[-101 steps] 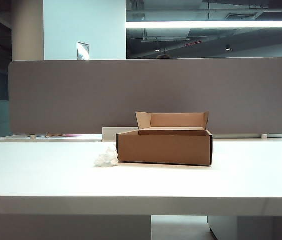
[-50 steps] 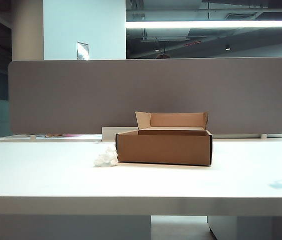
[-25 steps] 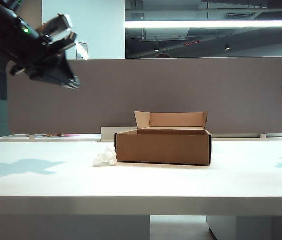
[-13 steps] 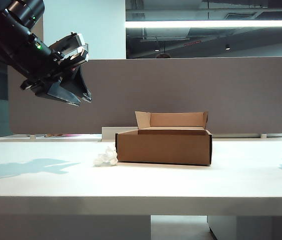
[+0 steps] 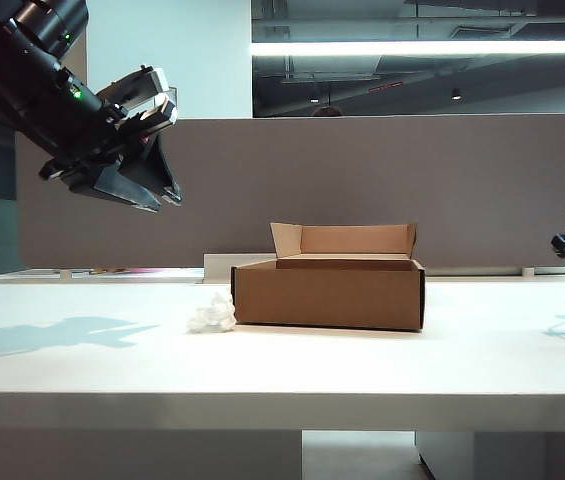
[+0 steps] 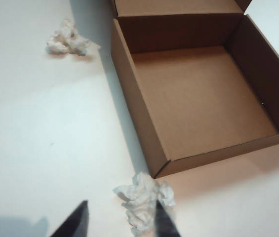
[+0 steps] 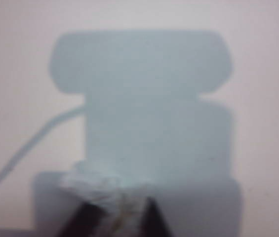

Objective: Pick up all the paper balls on the table and put them in the paper box.

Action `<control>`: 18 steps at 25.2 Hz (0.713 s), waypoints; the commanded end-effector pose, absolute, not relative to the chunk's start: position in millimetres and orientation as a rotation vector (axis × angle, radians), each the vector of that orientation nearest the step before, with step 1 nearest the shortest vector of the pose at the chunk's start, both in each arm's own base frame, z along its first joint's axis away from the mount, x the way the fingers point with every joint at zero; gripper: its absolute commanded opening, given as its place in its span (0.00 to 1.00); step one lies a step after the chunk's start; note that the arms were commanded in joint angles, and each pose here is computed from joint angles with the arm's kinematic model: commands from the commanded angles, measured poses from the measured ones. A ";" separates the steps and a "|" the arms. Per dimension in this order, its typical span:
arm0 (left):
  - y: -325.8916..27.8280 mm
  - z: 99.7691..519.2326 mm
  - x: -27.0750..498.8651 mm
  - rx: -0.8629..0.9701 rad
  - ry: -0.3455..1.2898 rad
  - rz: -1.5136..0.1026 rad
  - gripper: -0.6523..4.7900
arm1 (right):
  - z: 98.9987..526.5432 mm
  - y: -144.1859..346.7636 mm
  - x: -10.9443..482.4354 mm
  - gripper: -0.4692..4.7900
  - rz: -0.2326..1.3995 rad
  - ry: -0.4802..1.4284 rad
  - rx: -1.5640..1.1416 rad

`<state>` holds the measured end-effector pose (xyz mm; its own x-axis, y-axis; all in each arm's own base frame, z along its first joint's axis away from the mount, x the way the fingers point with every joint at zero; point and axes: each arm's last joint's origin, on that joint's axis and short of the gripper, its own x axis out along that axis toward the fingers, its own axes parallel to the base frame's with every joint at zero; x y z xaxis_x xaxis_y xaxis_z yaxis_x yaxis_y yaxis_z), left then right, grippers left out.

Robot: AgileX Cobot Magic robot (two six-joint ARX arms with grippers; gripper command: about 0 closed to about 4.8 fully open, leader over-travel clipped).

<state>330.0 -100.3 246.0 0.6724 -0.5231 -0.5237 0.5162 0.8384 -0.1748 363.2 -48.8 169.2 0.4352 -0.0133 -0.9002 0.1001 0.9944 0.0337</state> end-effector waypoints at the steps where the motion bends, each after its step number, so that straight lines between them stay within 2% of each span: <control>1: -100.8 249.0 330.7 -0.008 0.576 -0.589 0.42 | 172.1 -45.0 365.5 0.21 -0.005 1.093 0.119; 6: -100.8 248.9 330.7 -0.008 0.576 -0.589 0.42 | 177.5 -28.7 369.7 0.12 0.169 1.039 0.181; 14: -100.8 248.9 330.7 -0.008 0.577 -0.589 0.42 | 208.3 30.6 387.8 0.12 0.492 0.881 0.204; 18: -100.8 248.9 330.7 -0.008 0.577 -0.589 0.42 | 228.9 66.8 395.5 0.12 0.589 0.779 0.147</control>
<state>330.0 -100.2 245.7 0.6720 -0.5227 -0.5246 0.5157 0.8387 -0.1752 393.2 57.3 219.6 0.5342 0.5262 -0.6616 -0.3996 0.8469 0.3509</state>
